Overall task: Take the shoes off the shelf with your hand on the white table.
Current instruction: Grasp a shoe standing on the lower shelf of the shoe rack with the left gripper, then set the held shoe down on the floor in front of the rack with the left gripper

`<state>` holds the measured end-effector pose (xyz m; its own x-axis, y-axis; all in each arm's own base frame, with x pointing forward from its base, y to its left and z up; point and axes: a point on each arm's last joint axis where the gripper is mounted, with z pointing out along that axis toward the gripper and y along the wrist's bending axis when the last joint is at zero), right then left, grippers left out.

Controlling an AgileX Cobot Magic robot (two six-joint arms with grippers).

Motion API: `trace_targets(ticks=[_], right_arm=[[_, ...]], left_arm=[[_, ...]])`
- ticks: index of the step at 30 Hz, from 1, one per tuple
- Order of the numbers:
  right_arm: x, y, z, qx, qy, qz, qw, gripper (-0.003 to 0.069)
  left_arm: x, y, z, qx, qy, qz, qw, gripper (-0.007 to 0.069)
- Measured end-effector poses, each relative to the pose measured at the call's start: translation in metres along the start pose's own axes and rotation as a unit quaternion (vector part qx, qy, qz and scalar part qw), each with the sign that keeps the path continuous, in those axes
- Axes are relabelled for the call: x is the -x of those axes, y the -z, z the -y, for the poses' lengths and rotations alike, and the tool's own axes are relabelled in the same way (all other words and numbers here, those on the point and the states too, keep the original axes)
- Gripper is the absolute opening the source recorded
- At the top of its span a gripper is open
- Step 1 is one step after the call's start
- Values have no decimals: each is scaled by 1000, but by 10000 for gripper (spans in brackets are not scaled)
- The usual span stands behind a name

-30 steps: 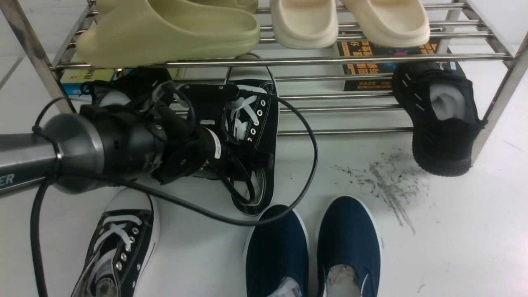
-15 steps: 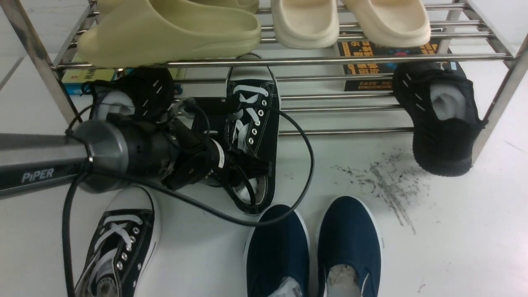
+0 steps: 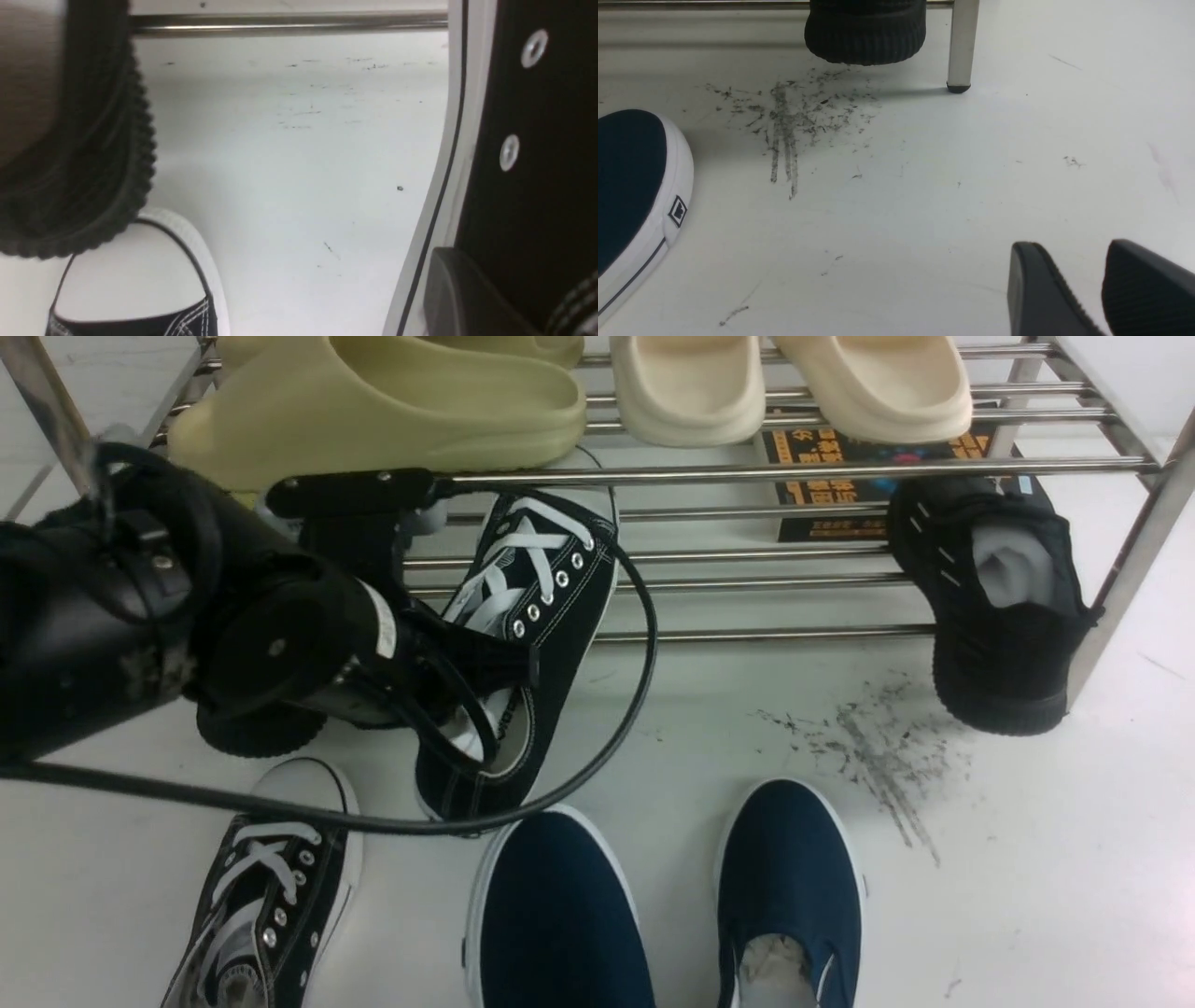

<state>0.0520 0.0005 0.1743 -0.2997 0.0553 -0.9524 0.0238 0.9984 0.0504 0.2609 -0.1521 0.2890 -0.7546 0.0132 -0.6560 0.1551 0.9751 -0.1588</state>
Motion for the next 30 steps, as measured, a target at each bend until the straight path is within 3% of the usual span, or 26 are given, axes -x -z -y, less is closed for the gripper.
trace_targets(ticks=[16, 30], right_arm=[[0, 0, 0, 0, 0, 0, 1000, 237], [0, 0, 0, 0, 0, 0, 1000, 237]], left_arm=[[2, -24, 13, -50, 7, 40, 998, 21], [-12, 14, 2, -19, 62, -51, 997, 22]])
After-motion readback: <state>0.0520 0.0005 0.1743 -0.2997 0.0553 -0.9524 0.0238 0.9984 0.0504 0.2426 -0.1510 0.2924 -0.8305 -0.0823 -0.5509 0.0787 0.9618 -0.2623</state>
